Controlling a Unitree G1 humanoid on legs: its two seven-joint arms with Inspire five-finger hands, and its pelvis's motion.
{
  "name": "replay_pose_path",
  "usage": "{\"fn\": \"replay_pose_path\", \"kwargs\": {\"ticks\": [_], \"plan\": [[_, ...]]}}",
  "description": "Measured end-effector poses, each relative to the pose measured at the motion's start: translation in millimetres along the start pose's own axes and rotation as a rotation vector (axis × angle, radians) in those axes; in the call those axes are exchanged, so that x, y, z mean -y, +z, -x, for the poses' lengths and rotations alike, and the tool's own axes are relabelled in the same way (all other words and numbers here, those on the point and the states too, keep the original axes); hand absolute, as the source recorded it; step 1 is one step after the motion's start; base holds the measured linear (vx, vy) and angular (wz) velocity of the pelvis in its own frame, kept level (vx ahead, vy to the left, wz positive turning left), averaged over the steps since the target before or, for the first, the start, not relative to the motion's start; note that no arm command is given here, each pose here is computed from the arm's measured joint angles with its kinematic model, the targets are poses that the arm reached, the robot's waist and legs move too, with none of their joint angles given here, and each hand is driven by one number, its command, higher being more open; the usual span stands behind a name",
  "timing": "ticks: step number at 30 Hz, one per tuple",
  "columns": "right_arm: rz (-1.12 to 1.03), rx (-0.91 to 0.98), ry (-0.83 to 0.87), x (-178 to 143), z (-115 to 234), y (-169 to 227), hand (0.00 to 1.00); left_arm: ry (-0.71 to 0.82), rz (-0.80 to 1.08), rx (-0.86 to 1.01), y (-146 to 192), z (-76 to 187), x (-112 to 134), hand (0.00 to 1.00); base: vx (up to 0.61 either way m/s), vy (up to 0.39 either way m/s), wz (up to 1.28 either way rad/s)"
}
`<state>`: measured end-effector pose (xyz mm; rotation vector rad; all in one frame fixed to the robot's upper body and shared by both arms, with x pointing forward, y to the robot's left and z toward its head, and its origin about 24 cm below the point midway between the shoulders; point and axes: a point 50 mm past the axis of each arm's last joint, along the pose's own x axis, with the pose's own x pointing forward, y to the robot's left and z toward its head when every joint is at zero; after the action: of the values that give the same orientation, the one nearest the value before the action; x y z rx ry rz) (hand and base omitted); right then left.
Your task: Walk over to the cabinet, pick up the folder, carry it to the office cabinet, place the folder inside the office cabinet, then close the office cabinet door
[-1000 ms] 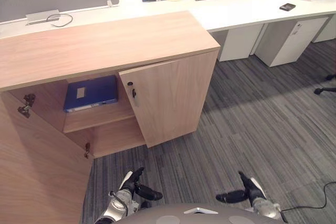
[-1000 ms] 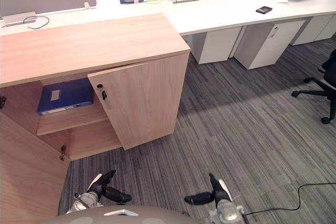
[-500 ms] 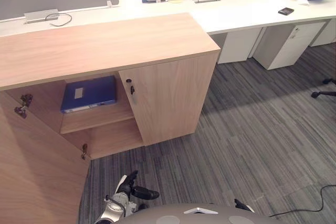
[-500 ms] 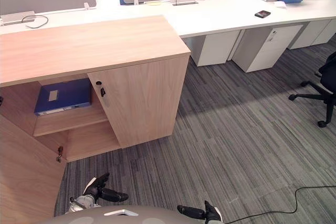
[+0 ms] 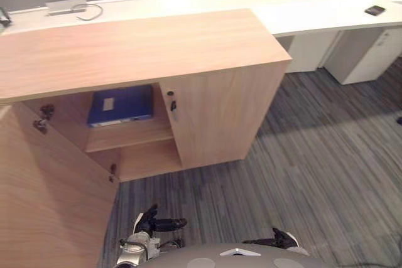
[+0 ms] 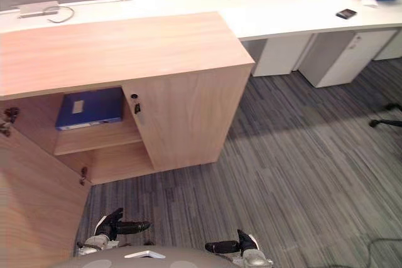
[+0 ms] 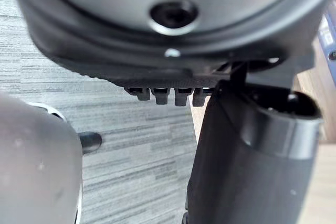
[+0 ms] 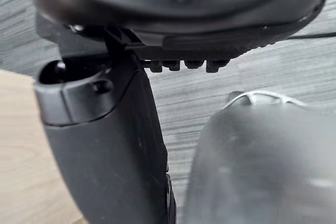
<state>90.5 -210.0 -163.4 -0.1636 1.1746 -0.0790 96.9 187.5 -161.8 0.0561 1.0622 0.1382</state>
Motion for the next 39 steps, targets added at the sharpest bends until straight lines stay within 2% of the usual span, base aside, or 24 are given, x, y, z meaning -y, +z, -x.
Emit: {"fn": "replay_pose_path", "kwargs": {"ticks": [4,6,12,16,25,27,29,33,34,37,39], "plan": [[-0.018,0.116,0.003,-3,-1,30,1.0,-0.012,-0.008,0.015,3,0,3,1.0,0.01,0.25,0.76],[-0.015,0.144,0.028,-13,0,33,1.0,0.008,-0.004,0.032,9,-1,-2,1.0,0.17,0.103,1.12],[0.005,0.205,0.059,-24,0,51,1.0,-0.005,0.009,0.036,16,-4,5,1.0,0.14,-0.026,1.16],[-0.024,0.177,0.088,-36,-1,51,1.0,0.004,-0.013,0.054,25,-6,-1,1.0,-0.1,-0.188,1.73],[-0.134,0.121,0.05,-17,1,29,1.0,-0.018,-0.066,0.057,23,-4,5,1.0,0.28,-0.228,1.95],[-0.173,0.084,0.117,-24,1,23,1.0,-0.015,-0.081,0.098,31,-3,2,1.0,0.1,-0.148,1.51],[-0.101,0.109,0.179,-23,0,31,1.0,-0.031,-0.087,0.106,32,-3,8,1.0,-0.03,-0.053,1.14],[-0.197,0.096,0.12,-17,-1,27,1.0,-0.086,-0.113,0.146,36,1,20,1.0,0.04,0.205,0.98],[-0.261,0.076,0.044,-13,-2,22,1.0,-0.104,-0.131,0.171,40,2,23,1.0,0.01,0.356,1.22],[-0.326,0.055,-0.063,-10,-1,14,1.0,-0.093,-0.224,0.22,50,3,9,1.0,0.02,0.314,1.31],[-0.335,0.065,-0.133,12,0,12,1.0,-0.11,-0.253,0.218,49,4,14,1.0,0.05,0.383,1.1]]}}
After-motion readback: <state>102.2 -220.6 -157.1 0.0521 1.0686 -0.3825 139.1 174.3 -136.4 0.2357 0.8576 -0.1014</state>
